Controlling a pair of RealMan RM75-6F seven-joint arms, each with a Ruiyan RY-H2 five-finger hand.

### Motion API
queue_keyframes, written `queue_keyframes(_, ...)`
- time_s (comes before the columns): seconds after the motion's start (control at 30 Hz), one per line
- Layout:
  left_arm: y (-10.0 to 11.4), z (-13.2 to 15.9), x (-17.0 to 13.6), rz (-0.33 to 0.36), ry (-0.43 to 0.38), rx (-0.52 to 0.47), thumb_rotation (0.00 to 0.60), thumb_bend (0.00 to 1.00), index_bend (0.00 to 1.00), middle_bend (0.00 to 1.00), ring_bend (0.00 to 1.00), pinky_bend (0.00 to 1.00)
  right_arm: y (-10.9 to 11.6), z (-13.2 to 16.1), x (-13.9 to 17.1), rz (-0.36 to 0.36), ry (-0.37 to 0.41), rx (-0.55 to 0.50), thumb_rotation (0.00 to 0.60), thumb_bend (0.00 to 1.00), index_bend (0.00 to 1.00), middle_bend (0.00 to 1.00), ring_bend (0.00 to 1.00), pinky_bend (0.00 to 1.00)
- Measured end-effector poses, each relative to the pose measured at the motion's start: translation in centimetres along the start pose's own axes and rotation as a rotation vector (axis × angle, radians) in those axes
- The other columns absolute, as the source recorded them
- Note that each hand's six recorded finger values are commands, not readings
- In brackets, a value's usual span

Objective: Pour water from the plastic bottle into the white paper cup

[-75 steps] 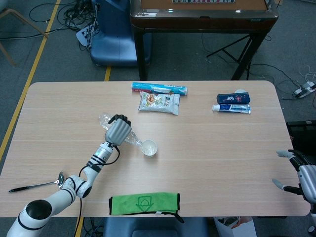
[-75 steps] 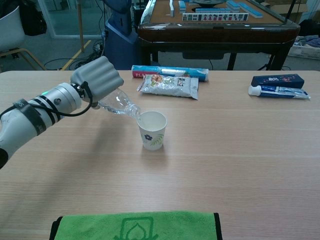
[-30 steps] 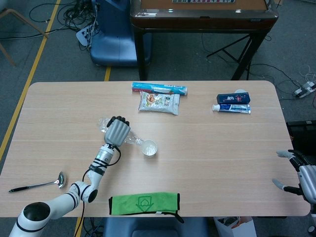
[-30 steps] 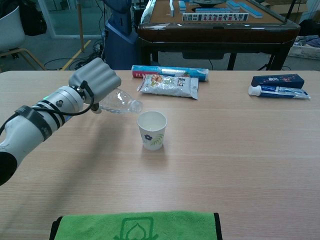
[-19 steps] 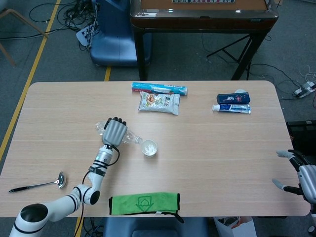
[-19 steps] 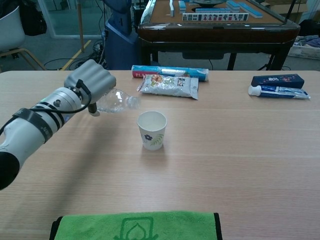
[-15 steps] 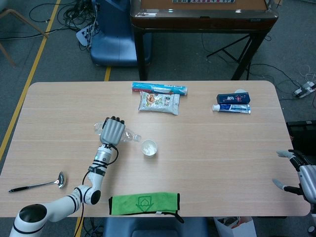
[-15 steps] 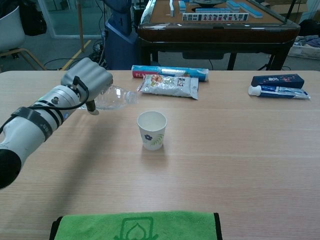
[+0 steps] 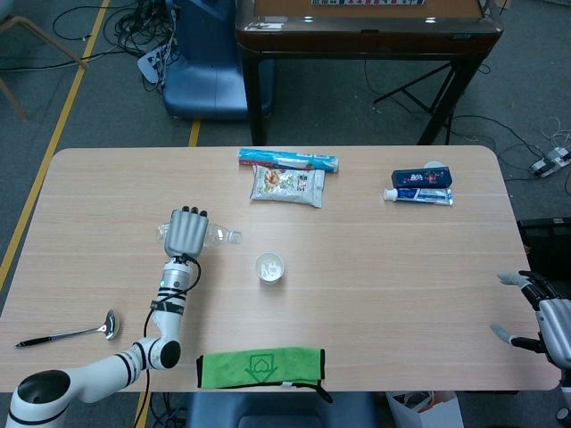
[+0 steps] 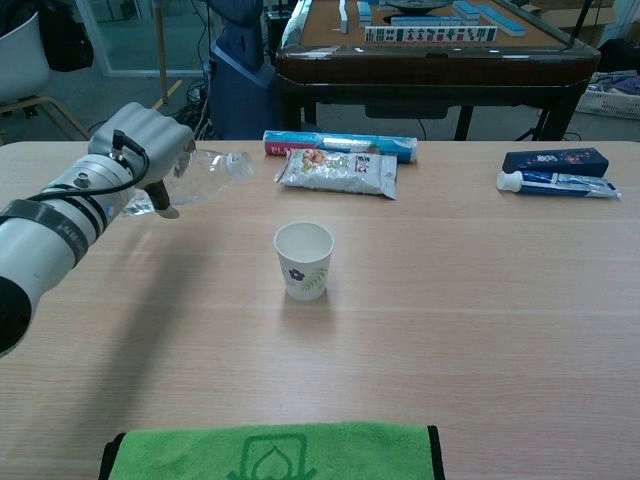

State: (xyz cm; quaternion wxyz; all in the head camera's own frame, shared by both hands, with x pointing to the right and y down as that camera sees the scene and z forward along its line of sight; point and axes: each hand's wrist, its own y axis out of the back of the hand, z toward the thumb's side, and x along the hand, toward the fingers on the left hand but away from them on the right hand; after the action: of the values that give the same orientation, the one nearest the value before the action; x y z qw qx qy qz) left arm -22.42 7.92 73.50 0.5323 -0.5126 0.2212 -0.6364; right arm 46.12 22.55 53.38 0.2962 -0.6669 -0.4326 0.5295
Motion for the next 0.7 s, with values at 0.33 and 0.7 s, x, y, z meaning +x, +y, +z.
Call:
queue_keyframes(0.33, 0.0, -2.6, -0.7, -0.082, 0.098, -0.164, 0.600, 0.02, 0.61, 0.59, 0.55, 0.70, -0.4, -0.2, -0.2, 0.012, -0.008, 0.006, 0.600, 0.08, 0.26, 0.31, 0.18, 0.34)
queue_keyframes(0.7, -0.3, -5.2, -1.5, -0.088, 0.170, -0.388, 0.600, 0.02, 0.61, 0.59, 0.56, 0.70, -0.5, -0.2, -0.3, 0.013, -0.012, 0.008, 0.600, 0.08, 0.26, 0.31, 0.18, 0.34)
